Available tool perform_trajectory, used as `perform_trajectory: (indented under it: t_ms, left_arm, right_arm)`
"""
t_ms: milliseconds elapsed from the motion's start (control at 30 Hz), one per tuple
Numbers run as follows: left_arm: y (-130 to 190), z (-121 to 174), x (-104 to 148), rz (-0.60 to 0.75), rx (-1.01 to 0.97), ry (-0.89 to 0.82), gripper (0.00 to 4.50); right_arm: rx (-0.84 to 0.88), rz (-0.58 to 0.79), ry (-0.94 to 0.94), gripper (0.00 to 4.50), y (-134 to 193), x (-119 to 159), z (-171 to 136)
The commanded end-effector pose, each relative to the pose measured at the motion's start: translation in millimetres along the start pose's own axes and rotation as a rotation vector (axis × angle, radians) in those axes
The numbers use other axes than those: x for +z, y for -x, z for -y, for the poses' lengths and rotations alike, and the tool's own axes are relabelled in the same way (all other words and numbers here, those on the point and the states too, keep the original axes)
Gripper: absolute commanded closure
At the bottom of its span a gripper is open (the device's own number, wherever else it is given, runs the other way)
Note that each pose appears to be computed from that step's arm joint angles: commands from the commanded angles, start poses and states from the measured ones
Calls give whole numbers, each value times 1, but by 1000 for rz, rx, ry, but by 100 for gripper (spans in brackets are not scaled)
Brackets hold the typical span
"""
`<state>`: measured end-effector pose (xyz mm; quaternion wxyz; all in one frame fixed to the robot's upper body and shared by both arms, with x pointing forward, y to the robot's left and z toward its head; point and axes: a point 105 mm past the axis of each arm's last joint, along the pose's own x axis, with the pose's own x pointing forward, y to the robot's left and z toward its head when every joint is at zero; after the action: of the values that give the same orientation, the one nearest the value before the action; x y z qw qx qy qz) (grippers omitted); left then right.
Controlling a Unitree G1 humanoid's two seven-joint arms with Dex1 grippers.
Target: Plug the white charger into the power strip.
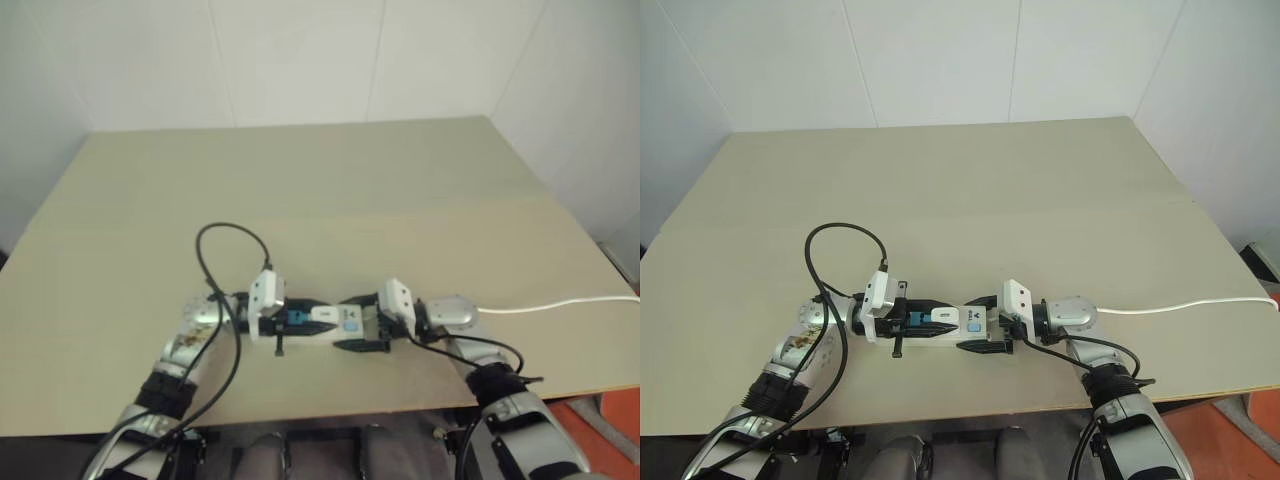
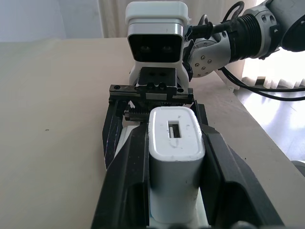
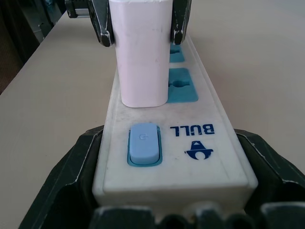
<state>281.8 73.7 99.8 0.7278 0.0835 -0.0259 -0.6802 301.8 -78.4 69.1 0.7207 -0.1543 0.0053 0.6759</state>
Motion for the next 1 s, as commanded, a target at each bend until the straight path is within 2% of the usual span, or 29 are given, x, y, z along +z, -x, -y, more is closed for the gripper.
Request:
perform_trajectory:
  t_ms: [33,233,533,600,1000]
  left_arm:
    - [25,5,-40,-164,31,120,348]
    - [24,6,-40,-165,10,111,348]
    - [24,5,-38,-157,6,109,49]
    - [23,5,-38,-149,10,108,4]
    - [35,-3,-13,-102,-7,87,4]
  right_arm:
    - [-20,-62,-17,107,13,-10,3]
    - [-24,-63,-19,107,14,-10,2]
    - [-28,-63,-19,107,15,-11,2]
    - [-29,-62,-19,107,15,-10,2]
    - [-34,-57,-16,107,15,-9,5]
